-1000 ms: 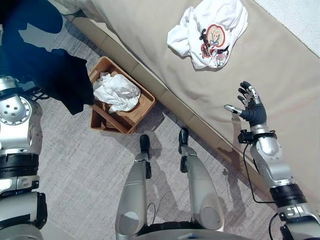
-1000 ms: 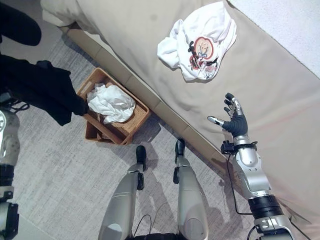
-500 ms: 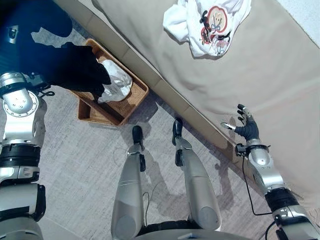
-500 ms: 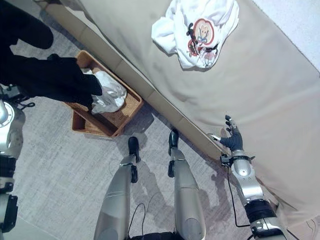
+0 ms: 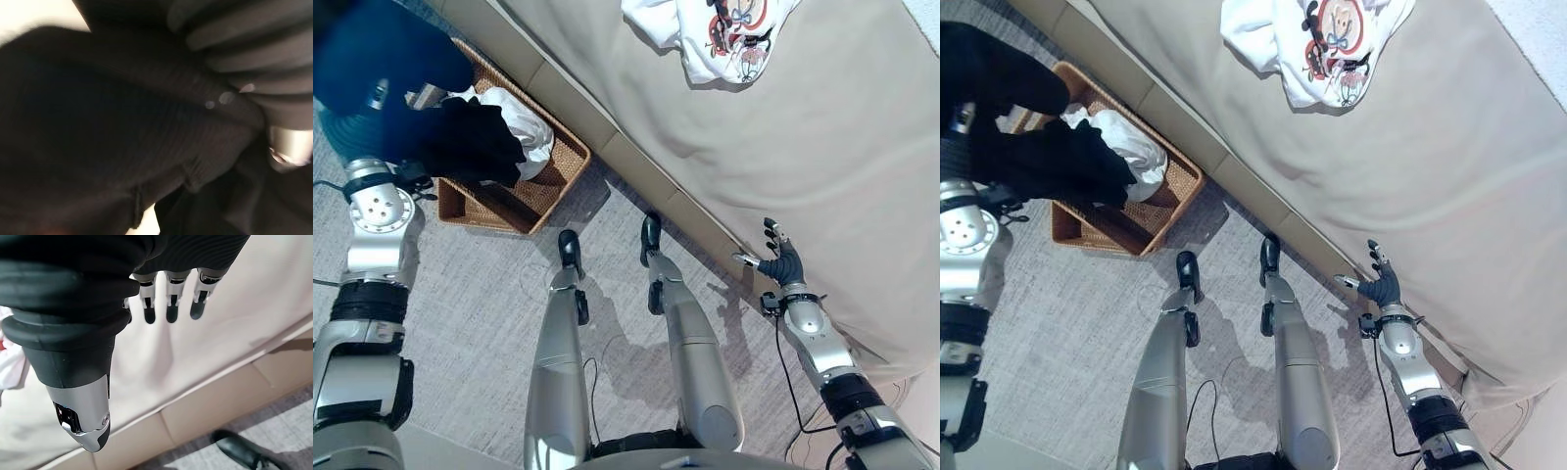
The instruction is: Pick up clothes into the bucket
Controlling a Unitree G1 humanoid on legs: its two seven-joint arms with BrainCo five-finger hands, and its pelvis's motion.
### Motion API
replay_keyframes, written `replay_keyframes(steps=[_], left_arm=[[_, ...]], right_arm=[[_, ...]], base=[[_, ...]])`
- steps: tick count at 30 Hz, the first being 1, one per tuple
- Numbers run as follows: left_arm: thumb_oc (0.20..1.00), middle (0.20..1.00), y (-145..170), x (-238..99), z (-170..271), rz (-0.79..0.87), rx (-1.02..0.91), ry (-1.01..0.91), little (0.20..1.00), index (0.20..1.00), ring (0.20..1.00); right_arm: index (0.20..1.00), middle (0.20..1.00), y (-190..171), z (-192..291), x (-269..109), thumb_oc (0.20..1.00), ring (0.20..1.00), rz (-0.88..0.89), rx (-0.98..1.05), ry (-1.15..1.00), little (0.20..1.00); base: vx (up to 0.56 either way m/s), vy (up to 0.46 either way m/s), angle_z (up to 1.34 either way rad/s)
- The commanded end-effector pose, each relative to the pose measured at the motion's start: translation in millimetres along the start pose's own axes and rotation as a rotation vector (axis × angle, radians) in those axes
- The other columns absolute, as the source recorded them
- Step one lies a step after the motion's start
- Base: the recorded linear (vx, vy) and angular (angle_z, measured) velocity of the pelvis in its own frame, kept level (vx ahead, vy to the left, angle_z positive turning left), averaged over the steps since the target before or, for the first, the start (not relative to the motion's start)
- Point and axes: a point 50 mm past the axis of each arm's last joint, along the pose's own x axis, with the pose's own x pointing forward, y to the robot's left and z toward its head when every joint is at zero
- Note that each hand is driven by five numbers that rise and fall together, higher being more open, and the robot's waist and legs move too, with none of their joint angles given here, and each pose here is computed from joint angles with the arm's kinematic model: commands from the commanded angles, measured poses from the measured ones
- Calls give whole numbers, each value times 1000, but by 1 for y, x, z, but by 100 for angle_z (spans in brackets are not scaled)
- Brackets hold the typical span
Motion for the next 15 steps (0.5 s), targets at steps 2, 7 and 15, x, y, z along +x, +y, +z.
replay_keyframes(steps=[2,7,15], left_arm=[[1000,1000,-2,18,23,42,39,-69,1000,1000,1000],[1000,1000,-9,17,12,49,68,2,1000,1000,1000],[1000,1000,-8,8,-8,80,69,100,1000,1000,1000]], right_arm=[[1000,1000,-13,23,0,1000,1000,-43,-10,-124,1000],[1000,1000,-11,33,2,1000,1000,-57,10,-160,1000],[1000,1000,-15,63,5,1000,1000,-110,17,-286,1000]], base=[[0,0,0],[0,0,0],[6,-1,-1]])
